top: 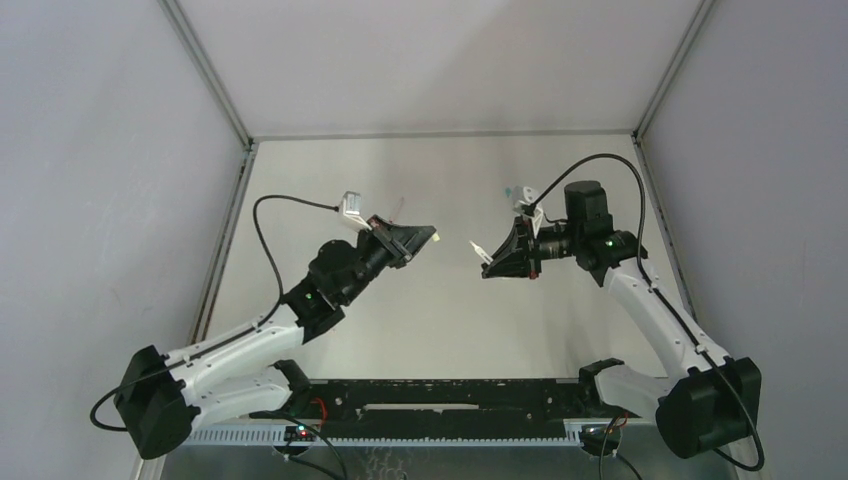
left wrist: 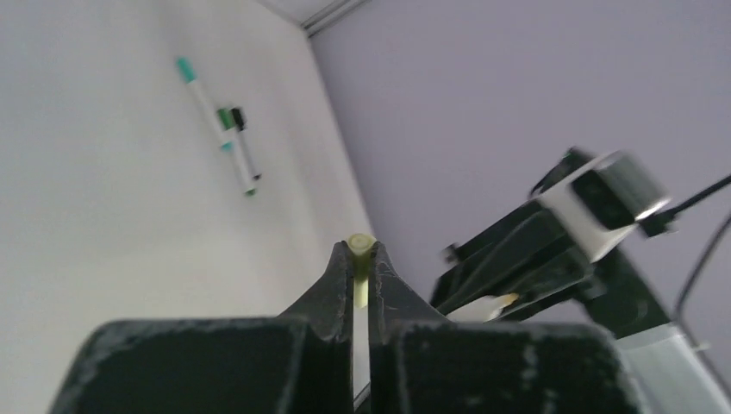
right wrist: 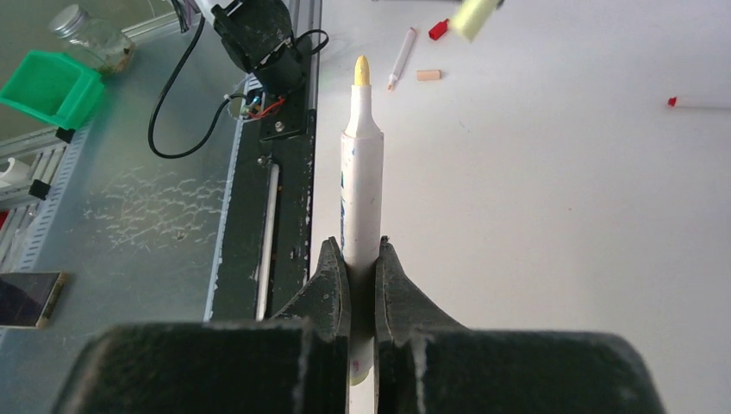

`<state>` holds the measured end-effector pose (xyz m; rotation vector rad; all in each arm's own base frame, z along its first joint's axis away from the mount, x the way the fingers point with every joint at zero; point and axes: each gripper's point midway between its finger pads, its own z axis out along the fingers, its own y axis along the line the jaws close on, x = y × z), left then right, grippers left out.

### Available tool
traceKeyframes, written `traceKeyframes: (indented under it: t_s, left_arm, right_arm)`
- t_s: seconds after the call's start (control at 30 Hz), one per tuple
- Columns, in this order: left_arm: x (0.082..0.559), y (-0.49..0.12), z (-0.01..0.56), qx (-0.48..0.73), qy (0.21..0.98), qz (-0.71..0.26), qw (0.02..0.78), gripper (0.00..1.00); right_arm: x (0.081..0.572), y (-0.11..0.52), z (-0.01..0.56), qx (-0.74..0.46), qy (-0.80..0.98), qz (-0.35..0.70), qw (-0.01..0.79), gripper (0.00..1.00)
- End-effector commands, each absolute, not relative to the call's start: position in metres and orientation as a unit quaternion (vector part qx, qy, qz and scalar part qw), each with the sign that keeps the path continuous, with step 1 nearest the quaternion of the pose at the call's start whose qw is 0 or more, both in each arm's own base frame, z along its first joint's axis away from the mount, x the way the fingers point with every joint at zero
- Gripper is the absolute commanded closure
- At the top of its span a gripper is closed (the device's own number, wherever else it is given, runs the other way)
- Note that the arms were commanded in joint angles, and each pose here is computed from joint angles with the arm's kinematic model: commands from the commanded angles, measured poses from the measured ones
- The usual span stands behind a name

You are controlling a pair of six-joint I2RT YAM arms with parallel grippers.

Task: Insert the pens into the pen caps
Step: Insert the pen cap onto the pen.

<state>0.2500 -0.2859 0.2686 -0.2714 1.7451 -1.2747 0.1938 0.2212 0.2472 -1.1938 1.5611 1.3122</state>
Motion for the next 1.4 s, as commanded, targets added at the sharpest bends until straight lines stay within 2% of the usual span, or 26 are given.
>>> traceKeyframes:
  t_s: [0.0,0.63,1.37]
  left_arm:
    - [0.252,-0.284,0.323,-0.176,0.62,-0.6,0.474,1.0]
    - [0.251,-0.311,0.334,-0.172,0.608,-0.617,0.468,1.0]
    - [0.253,-0.319,0.328,-0.156,0.619,-0.605,0.476,1.0]
  right_arm:
    - [0.195,0.23,0.249,-0.468,0.609,0.509,0.388,1.0]
    - [0.215,0.244,0.229,-0.41,0.666,0.497,0.376,1.0]
    - [0.21,0.25,0.226,-0.415,0.664,0.505,0.363,1.0]
